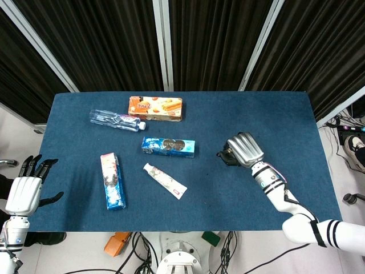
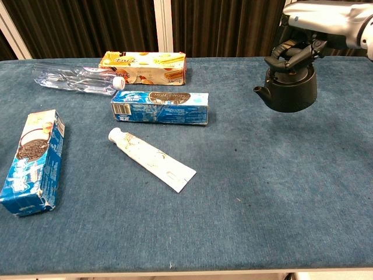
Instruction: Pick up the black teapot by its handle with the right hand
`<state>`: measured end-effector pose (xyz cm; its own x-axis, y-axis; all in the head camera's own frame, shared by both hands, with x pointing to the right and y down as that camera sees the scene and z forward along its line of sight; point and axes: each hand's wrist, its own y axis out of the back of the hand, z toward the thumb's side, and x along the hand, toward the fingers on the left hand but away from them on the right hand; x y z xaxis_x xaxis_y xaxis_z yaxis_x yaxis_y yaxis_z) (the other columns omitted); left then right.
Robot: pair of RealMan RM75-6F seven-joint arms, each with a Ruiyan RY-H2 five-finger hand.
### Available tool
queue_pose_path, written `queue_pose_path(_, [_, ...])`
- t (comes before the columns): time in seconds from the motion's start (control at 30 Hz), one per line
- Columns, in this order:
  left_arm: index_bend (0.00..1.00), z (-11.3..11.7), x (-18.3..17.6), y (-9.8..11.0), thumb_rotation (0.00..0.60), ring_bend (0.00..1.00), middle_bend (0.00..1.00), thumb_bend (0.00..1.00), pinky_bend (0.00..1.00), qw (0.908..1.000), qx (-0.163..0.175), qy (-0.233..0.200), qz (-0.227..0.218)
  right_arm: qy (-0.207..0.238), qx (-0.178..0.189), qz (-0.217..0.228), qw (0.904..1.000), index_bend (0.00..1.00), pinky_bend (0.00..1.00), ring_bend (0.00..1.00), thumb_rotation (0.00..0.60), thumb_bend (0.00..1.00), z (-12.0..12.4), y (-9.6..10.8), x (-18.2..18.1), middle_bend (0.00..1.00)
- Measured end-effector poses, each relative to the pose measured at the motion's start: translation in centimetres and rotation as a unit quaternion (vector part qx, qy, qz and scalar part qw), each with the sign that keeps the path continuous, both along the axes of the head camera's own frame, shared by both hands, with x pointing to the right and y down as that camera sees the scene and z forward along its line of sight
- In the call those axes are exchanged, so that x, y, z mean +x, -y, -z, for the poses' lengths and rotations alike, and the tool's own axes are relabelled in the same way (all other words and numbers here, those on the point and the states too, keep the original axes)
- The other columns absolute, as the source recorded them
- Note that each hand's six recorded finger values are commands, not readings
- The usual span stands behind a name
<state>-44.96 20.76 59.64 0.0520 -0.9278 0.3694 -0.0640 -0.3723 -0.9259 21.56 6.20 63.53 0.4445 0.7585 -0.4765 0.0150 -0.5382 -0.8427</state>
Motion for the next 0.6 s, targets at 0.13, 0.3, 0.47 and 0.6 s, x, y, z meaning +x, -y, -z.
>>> queue_pose_path(0.13, [0.16, -0.1, -0.1, -0.2, 0.6, 0.06, 0.19, 0.12, 0.02, 1.0, -0.002, 0.001, 0.001, 0.004, 0.0, 0.003, 1.0, 1.0, 0.58, 1.0, 0.463, 0.69, -0.1, -0.1, -1.0, 1.0])
queue_pose_path(0.3, [0.16, -0.2, -0.2, -0.2, 0.6, 0.06, 0.19, 0.12, 0.02, 1.0, -0.003, 0.003, 0.002, 0.013, -0.002, -0.002, 0.9999, 1.0, 0.58, 1.0, 0.463, 0.69, -0.3, -0.1, -1.3, 1.0])
queue_pose_path(0.47, [0.16, -0.3, -0.2, -0.2, 0.6, 0.06, 0.19, 0.12, 0.02, 1.0, -0.003, 0.001, 0.001, 0.018, -0.005, -0.006, 0.9998, 1.0, 0.58, 1.0, 0.464, 0.69, -0.7, -0.3, -1.4, 1.0])
queue_pose_path(0.6, [0.16, -0.4, -0.1, -0.1, 0.6, 0.06, 0.19, 0.12, 0.02, 1.0, -0.003, 0.0, 0.0, 0.017, -0.003, -0.007, 0.9998, 1.0, 0.58, 1.0, 0.463, 0.69, -0.9, -0.5, -1.4, 1.0])
